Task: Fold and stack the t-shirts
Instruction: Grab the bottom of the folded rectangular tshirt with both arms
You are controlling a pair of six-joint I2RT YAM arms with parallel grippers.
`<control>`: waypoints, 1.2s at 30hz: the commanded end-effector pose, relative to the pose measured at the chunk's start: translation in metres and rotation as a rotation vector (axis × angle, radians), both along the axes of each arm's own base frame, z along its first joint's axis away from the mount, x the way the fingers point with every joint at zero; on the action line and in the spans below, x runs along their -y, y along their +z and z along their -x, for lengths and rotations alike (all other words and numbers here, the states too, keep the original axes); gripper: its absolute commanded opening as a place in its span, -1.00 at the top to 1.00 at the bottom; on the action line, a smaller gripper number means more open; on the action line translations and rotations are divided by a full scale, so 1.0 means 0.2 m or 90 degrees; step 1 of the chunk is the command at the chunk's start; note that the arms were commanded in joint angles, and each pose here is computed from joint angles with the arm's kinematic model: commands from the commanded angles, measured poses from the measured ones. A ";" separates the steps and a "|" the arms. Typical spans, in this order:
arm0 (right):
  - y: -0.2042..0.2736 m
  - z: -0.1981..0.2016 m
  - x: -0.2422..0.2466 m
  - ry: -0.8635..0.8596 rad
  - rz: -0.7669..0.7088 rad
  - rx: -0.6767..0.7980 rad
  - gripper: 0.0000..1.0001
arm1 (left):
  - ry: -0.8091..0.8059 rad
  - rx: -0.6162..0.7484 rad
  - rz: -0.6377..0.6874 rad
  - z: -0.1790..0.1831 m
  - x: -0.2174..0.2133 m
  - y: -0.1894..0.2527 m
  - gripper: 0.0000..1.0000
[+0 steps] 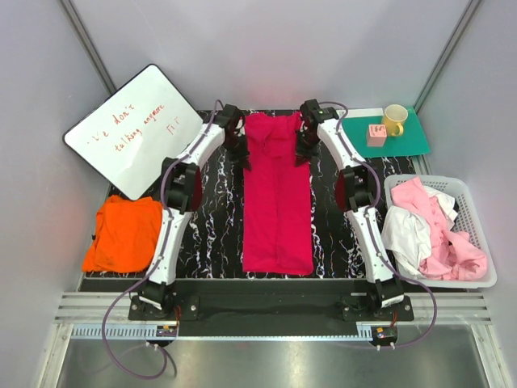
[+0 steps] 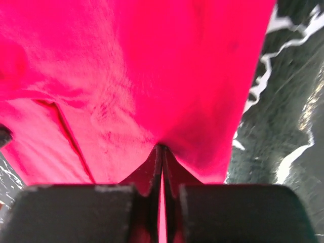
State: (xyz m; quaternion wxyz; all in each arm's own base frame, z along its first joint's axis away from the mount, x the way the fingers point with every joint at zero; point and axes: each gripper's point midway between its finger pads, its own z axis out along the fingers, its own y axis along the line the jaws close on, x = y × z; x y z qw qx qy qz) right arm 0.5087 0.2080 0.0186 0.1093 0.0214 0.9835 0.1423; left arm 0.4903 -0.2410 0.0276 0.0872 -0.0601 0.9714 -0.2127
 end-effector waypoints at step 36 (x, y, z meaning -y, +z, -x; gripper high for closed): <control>0.07 1.85 0.21 -0.144 -0.229 -0.331 -0.54 | -0.053 -0.133 0.130 1.61 -0.11 0.05 -0.28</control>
